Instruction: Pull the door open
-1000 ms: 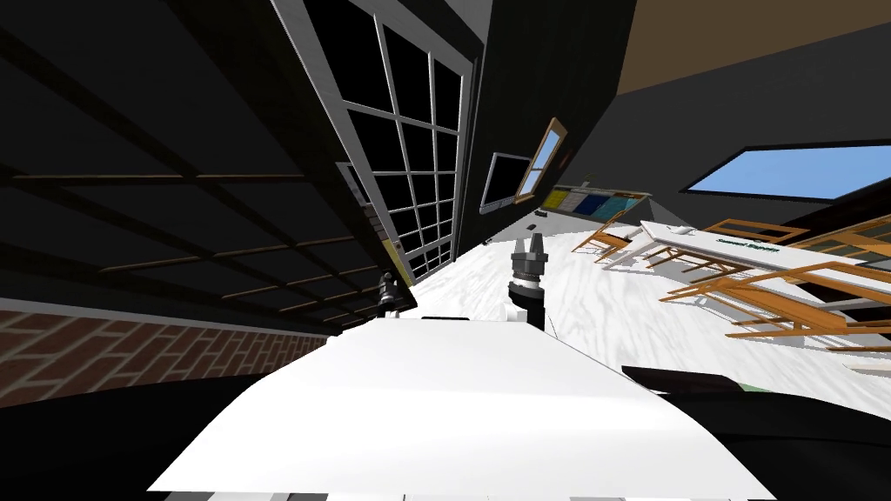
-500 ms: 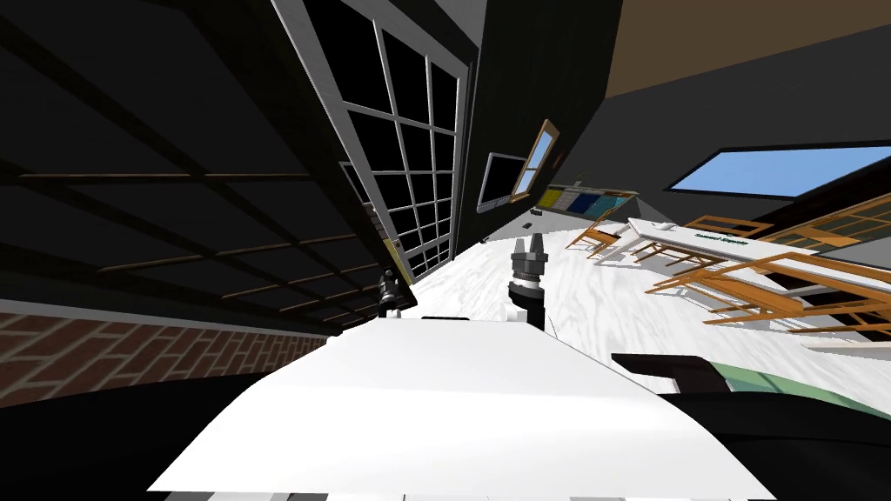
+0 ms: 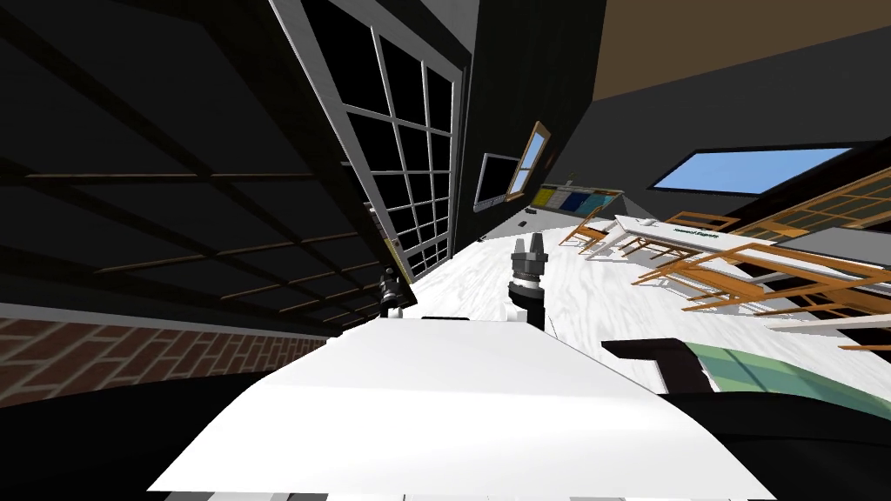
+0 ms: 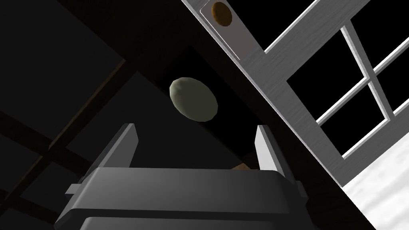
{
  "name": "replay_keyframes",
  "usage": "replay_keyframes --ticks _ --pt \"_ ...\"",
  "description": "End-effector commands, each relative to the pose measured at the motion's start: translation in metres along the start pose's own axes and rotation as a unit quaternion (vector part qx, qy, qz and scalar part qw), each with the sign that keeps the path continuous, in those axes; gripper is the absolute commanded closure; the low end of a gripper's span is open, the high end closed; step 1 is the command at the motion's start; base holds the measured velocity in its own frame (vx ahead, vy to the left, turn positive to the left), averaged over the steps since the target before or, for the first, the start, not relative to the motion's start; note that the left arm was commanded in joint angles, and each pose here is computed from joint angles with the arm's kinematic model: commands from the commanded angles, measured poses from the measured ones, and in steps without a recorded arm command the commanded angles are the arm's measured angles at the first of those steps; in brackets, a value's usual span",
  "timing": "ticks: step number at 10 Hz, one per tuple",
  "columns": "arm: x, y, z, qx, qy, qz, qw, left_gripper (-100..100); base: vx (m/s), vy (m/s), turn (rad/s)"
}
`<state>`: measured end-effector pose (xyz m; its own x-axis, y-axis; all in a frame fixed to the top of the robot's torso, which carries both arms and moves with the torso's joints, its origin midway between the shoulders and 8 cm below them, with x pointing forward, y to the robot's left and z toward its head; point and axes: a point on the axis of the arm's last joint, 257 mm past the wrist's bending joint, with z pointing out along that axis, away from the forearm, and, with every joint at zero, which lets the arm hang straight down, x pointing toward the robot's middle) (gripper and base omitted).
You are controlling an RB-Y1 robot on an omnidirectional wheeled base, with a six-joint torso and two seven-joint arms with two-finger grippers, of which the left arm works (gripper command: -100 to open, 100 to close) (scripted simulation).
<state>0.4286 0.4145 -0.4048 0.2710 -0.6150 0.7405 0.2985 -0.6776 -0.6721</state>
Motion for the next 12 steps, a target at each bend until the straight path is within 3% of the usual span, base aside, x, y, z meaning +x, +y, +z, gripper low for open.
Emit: replay_keyframes --ticks 1,2,5,7,8,10,11,12 --pt "0.0015 0.0007 0.0013 0.003 -0.002 -0.032 0.9995 -100 -0.059 0.007 -0.059" --pt "0.0015 0.0007 0.0013 0.003 -0.002 -0.035 0.9994 -100 -0.044 0.008 -0.027" --pt "0.0044 0.0019 0.0035 0.008 -0.005 -0.087 0.9961 -100 -0.068 0.018 -0.063" --pt "0.0071 0.0032 0.0056 0.014 -0.007 -0.131 0.9913 -100 -0.074 0.027 -0.075" --pt "0.0071 0.0032 0.0056 0.014 -0.007 -0.139 0.9902 -100 -0.054 0.017 -0.032" --pt "0.0097 0.0045 0.0074 0.019 -0.010 -0.182 0.9831 -100 -0.074 0.013 -0.070" --pt "0.0097 0.0045 0.0074 0.019 -0.009 -0.188 0.9819 -100 -0.068 0.007 -0.030" --pt "0.0109 0.0052 0.0082 0.021 -0.010 -0.211 0.9771 -100 -0.056 0.012 -0.033"
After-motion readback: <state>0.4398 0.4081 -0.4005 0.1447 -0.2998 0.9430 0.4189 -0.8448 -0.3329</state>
